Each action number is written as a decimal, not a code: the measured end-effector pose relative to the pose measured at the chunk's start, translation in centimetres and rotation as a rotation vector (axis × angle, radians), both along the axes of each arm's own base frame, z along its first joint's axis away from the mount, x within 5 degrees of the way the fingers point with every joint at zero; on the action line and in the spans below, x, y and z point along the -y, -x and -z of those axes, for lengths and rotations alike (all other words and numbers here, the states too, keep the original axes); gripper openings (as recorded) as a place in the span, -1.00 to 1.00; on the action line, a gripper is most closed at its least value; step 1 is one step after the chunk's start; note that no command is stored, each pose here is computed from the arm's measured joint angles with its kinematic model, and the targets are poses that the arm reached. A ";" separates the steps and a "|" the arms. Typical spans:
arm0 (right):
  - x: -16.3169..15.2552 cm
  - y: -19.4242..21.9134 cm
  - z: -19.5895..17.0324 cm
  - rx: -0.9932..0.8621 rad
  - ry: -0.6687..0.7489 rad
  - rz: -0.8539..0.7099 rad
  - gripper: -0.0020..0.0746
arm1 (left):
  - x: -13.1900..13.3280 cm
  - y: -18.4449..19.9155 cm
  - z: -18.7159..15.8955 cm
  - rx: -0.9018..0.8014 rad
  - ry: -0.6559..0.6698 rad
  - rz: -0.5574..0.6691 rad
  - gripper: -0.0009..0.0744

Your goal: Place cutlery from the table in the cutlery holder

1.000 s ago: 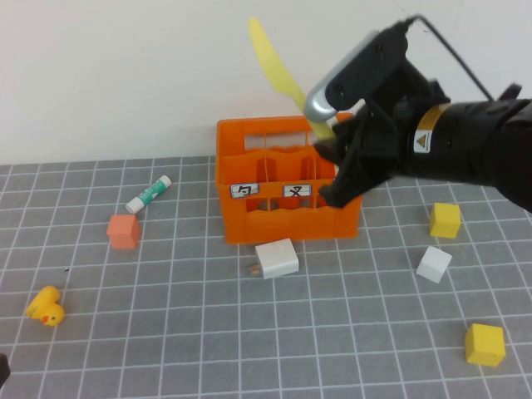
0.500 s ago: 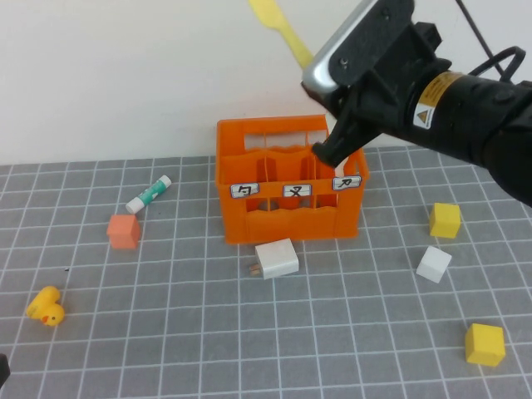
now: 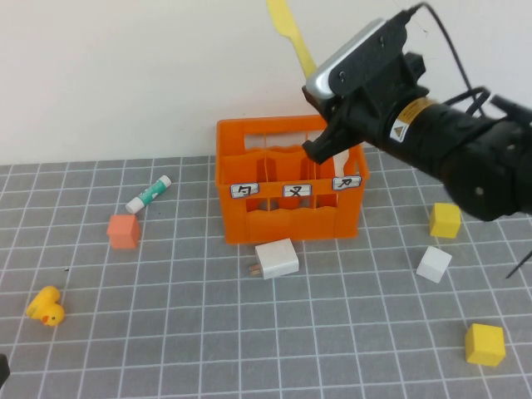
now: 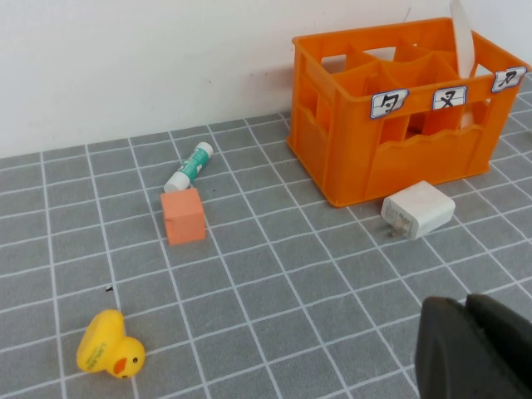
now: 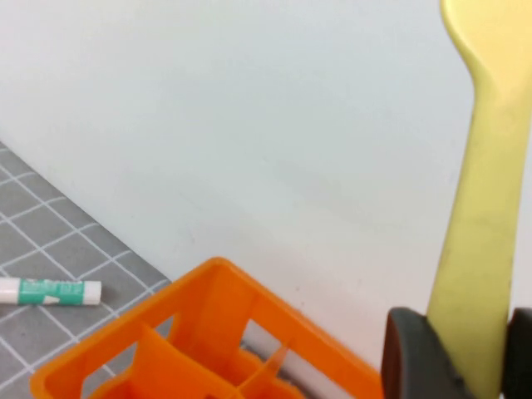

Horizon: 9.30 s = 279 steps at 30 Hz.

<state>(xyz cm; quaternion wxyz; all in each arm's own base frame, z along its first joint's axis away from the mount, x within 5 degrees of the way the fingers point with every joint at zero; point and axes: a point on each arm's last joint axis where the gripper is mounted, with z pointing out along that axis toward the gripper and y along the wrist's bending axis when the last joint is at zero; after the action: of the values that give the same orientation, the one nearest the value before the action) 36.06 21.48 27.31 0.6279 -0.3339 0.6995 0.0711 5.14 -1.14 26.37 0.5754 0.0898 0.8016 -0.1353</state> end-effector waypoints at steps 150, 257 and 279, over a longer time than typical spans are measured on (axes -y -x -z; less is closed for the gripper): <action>15.8 29.4 3.5 -0.297 0.278 -0.186 -0.95 | -1.2 1.2 1.2 0.249 -0.114 -0.195 -0.98; 22.1 31.0 10.5 -0.167 -0.084 0.688 -0.95 | -1.2 -0.1 9.0 0.011 -0.013 -0.336 -0.98; 22.1 31.0 10.4 -0.170 -0.105 0.693 -0.95 | -1.2 -0.1 9.0 0.011 -0.013 -0.336 -0.98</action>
<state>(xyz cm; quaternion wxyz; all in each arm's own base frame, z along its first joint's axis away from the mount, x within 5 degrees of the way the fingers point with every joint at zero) 5.07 -0.63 16.89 0.5704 -0.0371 0.8163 -0.0827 5.20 0.08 17.36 0.5936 -0.0410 0.8031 -0.0314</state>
